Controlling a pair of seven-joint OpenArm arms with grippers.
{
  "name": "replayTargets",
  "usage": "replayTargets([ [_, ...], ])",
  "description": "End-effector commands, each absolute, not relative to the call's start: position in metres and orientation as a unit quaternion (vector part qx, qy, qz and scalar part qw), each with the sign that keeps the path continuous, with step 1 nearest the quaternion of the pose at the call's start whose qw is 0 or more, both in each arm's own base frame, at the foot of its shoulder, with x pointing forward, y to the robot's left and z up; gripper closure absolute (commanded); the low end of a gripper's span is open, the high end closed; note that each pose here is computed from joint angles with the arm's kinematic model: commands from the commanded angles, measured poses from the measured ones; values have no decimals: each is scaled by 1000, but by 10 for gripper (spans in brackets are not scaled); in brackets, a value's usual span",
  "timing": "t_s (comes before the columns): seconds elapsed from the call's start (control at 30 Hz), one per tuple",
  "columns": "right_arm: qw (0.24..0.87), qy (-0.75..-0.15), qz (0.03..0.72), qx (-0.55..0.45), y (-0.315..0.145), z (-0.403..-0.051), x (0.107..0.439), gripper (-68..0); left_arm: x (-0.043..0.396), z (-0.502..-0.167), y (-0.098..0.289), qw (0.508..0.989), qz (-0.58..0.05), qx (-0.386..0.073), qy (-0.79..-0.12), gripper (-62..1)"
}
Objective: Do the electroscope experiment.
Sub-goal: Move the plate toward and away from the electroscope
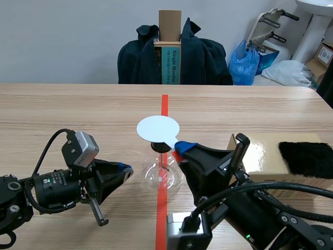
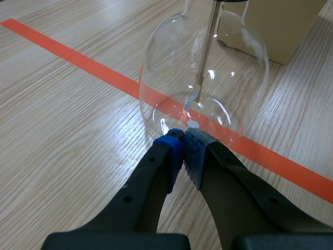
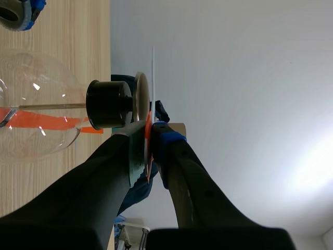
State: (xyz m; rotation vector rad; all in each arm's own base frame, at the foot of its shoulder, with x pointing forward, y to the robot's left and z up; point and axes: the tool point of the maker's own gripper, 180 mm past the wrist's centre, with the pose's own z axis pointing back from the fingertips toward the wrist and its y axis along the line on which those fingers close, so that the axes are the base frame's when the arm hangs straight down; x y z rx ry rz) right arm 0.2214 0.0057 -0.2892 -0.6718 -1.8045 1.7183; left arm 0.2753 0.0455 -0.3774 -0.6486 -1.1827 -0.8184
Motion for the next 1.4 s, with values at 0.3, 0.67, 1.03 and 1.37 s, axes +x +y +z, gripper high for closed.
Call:
replayTargets([
  [0.3, 296, -666, 621, -291, -8, -280, 237, -7, 280, -367, 44, 694, -363, -295, -547, -31],
  [0.67, 359, -637, 572, -371, -45, -274, 260, -7, 280, -367, 44, 694, -363, -295, -547, -31],
  [1.03, 389, -616, 552, -405, -66, -273, 270, -7, 280, -367, 44, 694, -363, -295, -547, -31],
  [1.37, 349, -640, 577, -369, -45, -273, 260, -7, 280, -366, 44, 693, -362, -296, -548, -31],
])
